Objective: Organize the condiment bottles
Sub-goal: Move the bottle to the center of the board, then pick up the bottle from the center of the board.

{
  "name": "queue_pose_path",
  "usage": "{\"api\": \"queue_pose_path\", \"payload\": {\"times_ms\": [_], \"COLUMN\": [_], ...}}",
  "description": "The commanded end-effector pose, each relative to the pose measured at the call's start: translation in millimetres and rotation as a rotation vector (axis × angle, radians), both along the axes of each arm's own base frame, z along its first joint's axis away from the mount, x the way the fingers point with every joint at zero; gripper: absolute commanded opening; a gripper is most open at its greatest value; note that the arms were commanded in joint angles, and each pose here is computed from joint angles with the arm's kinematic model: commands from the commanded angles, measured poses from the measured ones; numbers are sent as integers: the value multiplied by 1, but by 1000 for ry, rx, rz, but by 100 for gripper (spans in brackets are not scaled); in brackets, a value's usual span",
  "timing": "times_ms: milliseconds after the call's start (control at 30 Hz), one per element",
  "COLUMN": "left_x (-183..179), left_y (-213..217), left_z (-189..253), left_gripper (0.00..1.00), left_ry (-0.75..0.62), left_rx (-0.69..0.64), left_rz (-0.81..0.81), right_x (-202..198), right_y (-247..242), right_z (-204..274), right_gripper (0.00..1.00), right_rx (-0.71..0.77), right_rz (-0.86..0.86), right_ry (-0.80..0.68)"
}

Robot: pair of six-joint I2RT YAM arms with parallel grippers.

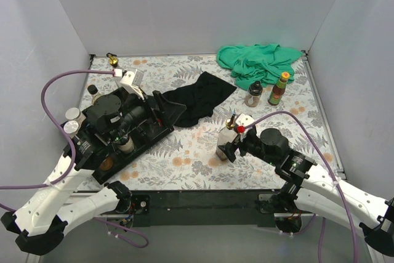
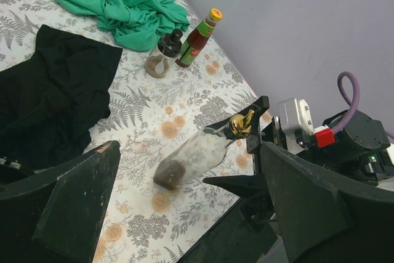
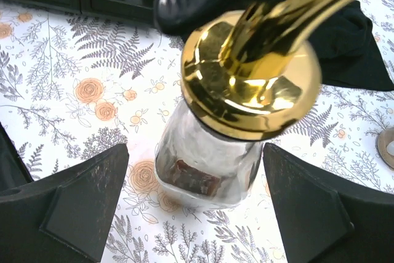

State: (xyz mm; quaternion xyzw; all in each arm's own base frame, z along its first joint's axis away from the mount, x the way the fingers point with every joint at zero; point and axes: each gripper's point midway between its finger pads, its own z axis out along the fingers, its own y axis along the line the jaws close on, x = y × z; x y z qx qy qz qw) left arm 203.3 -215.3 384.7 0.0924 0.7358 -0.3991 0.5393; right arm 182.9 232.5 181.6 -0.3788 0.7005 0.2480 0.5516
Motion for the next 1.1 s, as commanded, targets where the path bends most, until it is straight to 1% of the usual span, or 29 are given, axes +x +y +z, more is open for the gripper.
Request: {"api": "queue_pose_path", "payload": {"times_ms": [0, 33, 167, 300, 433, 500, 533, 633, 667, 733, 767, 800, 833, 900, 933, 967, 1067], "left_x": [5, 9, 20, 30, 35, 36, 38, 40, 38, 41, 35, 37, 25, 17, 6, 2, -6], "left_y": [1, 3, 1, -1, -8, -12, -16, -28, -36, -46, -57, -68, -79, -91, -98, -103, -118], "left_z": [8, 8, -11, -24, -34, -45, -45, -63, -70, -79, -83, -81, -94, -83, -90, -92, -110], "left_gripper": [98, 98, 98, 98, 98, 98, 98, 98, 98, 98, 98, 98, 98, 98, 98, 98, 98], "left_ry": [1, -2, 42, 61, 80, 88, 78, 74, 74, 50, 34, -21, -19, -93, -102, -125, -126], "left_rx": [-9, -10, 10, 28, 27, 37, 22, 6, 11, 16, 31, 24, 42, -11, -2, 12, 72], "left_rz": [25, 55, 93, 123, 116, 103, 96, 60, 41, 41, 18, 40, 9, -16, -44, -60, -91], "right_x": [4, 4, 10, 7, -2, -5, -6, -4, 1, 2, 3, 4, 2, 1, 0, 0, 1], "right_y": [-1, -1, -11, -15, -18, -22, -26, -43, -51, -58, -65, -70, -77, -81, -82, -82, -83], "right_z": [43, 47, 71, 98, 136, 151, 164, 190, 194, 208, 221, 236, 252, 261, 262, 260, 246], "right_gripper": [99, 99, 99, 99, 99, 99, 99, 99, 99, 99, 99, 99, 99, 99, 99, 99, 99], "right_rx": [71, 77, 86, 119, 181, 227, 247, 314, 324, 356, 377, 412, 449, 469, 473, 466, 454], "right_rz": [-36, -41, -110, -110, -85, -101, -111, -203, -260, -295, -324, -355, -374, -380, -378, -379, -394], "right_ry": [-25, -27, -34, -54, -73, -62, -63, -38, -36, -33, -43, -42, -54, -61, -63, -62, -36]}}
